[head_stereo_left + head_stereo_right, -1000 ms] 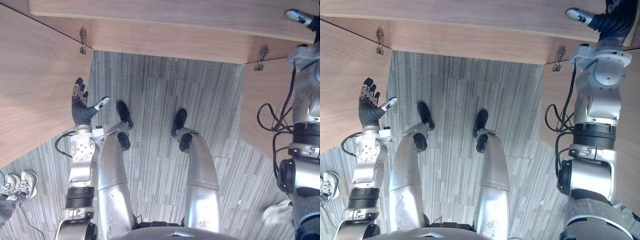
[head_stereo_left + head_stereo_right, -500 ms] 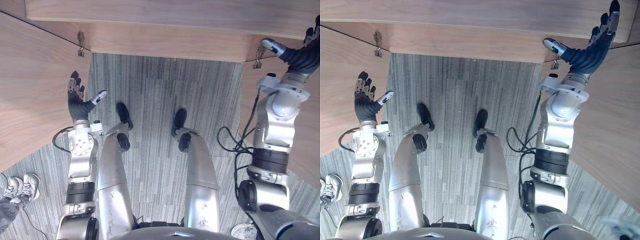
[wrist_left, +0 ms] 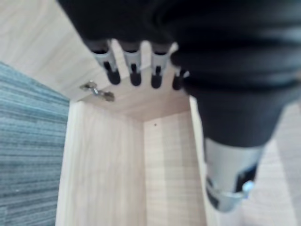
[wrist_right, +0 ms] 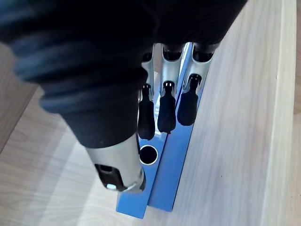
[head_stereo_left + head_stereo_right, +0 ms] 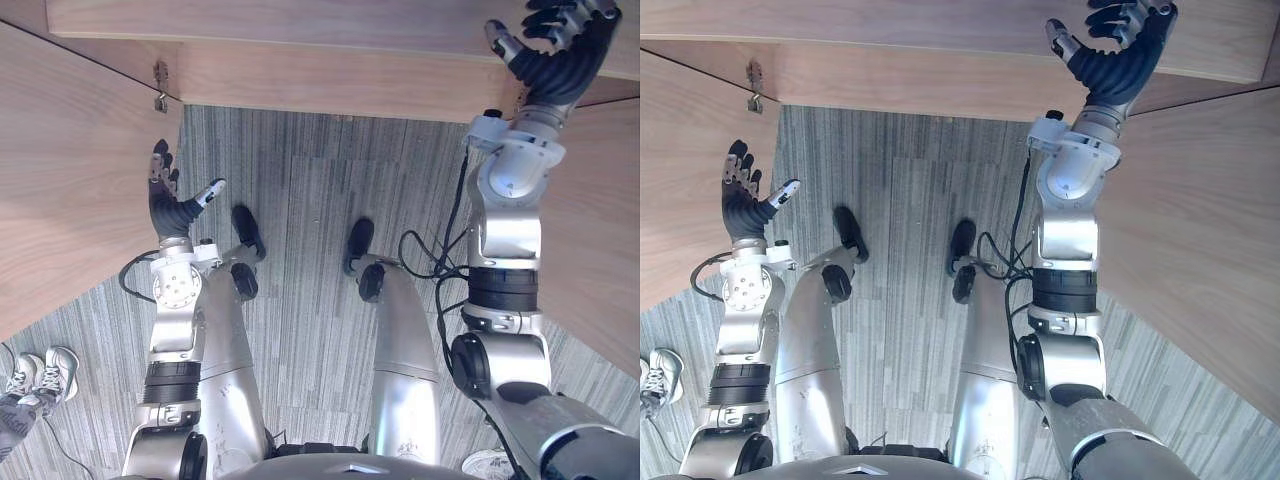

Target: Walk over to the cabinet, pick up the folder, carry it to the office cabinet, place the folder inside the office cabinet, then close the office cabinet door

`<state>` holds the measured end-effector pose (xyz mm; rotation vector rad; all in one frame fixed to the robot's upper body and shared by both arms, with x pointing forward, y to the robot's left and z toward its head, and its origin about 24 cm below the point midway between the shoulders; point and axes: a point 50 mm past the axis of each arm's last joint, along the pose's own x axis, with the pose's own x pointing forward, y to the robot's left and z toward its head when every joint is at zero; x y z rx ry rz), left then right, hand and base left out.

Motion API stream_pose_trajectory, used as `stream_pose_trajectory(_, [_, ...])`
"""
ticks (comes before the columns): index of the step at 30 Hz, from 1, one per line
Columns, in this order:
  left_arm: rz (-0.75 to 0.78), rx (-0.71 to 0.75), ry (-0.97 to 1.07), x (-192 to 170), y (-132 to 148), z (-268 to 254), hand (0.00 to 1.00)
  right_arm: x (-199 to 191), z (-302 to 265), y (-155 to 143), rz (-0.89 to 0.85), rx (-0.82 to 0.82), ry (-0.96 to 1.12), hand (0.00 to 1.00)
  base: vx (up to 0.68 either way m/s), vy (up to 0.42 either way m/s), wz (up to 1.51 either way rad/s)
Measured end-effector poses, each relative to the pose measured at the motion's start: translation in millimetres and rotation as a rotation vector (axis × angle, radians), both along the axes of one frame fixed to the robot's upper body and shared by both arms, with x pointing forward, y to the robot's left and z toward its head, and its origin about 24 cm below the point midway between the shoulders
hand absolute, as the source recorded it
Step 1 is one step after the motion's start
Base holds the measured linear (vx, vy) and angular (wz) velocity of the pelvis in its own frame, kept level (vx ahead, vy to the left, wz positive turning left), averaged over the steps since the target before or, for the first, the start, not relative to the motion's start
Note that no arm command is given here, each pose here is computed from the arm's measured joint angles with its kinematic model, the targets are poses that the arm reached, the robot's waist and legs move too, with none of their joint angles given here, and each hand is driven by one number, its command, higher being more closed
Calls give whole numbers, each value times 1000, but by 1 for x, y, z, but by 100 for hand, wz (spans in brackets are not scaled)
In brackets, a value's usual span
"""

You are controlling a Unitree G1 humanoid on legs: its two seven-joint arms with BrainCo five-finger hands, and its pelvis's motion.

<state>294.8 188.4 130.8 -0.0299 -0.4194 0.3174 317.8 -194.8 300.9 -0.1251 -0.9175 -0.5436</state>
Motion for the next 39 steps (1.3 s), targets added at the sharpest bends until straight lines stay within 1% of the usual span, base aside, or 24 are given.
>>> stream_pose_trajectory(7, [-10,3,-1,-1,-3,-2,0,14,20,20,50,-42,-3,100,-15,-8,2])
stream_pose_trajectory(11, [-8,0,6,0,-5,-5,0,19,25,21,45,-56,11,100,-7,-3,1])
stream_pose_trajectory(13, [-4,-2,8,-1,-5,-6,0,23,35,24,41,-96,9,100,-29,-3,4])
stream_pose_trajectory(16, [-21,2,5,0,-10,-7,0,23,51,23,43,-106,-17,100,-23,-6,11])
stream_pose_trajectory(20, [-14,-3,23,1,-10,-12,0,30,66,28,62,-145,3,100,-10,-8,10])
stream_pose_trajectory(27, [-13,-28,27,-2,-8,-16,0,31,91,24,74,-177,-5,100,-18,-5,10])
stream_pose_trajectory(33, [-14,-39,32,-3,-8,-19,0,37,99,21,99,-219,40,100,-20,-9,8])
stream_pose_trajectory(39, [-17,-48,33,-3,-8,-20,0,43,98,9,120,-167,83,100,-33,-16,6])
